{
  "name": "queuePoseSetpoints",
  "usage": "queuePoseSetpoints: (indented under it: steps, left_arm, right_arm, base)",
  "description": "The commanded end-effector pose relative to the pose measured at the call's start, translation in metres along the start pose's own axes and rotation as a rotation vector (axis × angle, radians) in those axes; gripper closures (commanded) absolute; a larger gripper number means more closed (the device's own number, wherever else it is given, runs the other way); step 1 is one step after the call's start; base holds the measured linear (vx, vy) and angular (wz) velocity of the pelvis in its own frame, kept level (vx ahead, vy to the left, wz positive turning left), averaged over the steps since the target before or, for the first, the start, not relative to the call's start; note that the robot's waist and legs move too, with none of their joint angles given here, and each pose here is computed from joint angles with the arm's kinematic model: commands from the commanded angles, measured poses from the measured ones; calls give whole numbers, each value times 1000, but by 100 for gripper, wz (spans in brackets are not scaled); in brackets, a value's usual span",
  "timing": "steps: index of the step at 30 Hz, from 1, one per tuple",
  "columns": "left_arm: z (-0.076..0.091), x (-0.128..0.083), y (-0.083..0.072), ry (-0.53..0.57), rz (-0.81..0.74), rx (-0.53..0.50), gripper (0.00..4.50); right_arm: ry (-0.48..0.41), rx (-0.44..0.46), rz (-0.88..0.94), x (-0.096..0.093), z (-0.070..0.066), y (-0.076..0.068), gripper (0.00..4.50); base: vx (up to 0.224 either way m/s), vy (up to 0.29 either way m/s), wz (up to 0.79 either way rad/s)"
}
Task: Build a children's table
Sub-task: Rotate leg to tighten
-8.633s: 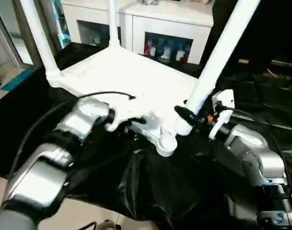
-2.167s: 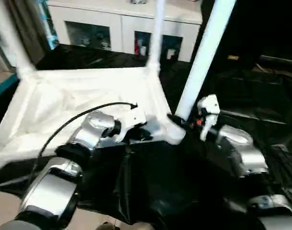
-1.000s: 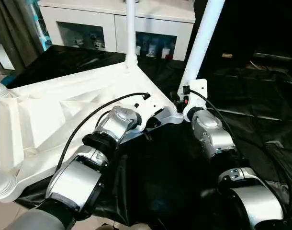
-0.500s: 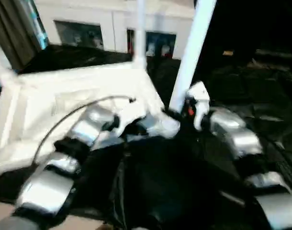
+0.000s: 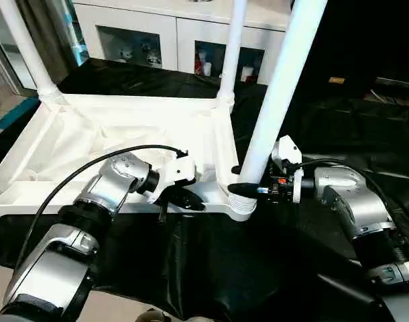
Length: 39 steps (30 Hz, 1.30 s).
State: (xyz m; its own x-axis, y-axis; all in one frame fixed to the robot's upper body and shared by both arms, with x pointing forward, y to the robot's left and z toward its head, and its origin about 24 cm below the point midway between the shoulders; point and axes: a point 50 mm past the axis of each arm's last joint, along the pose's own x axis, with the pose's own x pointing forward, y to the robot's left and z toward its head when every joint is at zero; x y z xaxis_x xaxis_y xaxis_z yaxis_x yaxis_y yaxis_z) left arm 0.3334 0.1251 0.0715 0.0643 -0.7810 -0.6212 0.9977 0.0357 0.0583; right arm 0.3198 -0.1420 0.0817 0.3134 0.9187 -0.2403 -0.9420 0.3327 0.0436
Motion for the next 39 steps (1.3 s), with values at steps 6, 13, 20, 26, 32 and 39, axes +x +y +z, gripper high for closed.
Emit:
queuePoseSetpoints:
  steps: [6,13,20,26,32,39]
  left_arm:
    - [40,7,26,-84,211,-4,450]
    - [51,27,48,-12,525,-169,450]
    - [57,38,52,-3,611,-216,450]
    - [55,38,52,3,596,-205,450]
    - [55,37,47,-33,483,-134,450]
    - [51,28,38,-84,301,-37,450]
  right_arm:
    - [155,182,-488,7,-44,-27,262]
    - [175,223,-798,19,-49,-39,262]
    - [151,269,-872,37,-49,-37,262]
    - [140,295,-883,42,-52,-35,262]
    - [137,293,-774,34,-54,-35,262]
    - [165,309,-552,21,-59,-29,262]
  base:
    - [0,0,0]
    - [0,0,0]
    - [0,0,0]
    - [0,0,0]
    - [0,0,0]
    - [0,0,0]
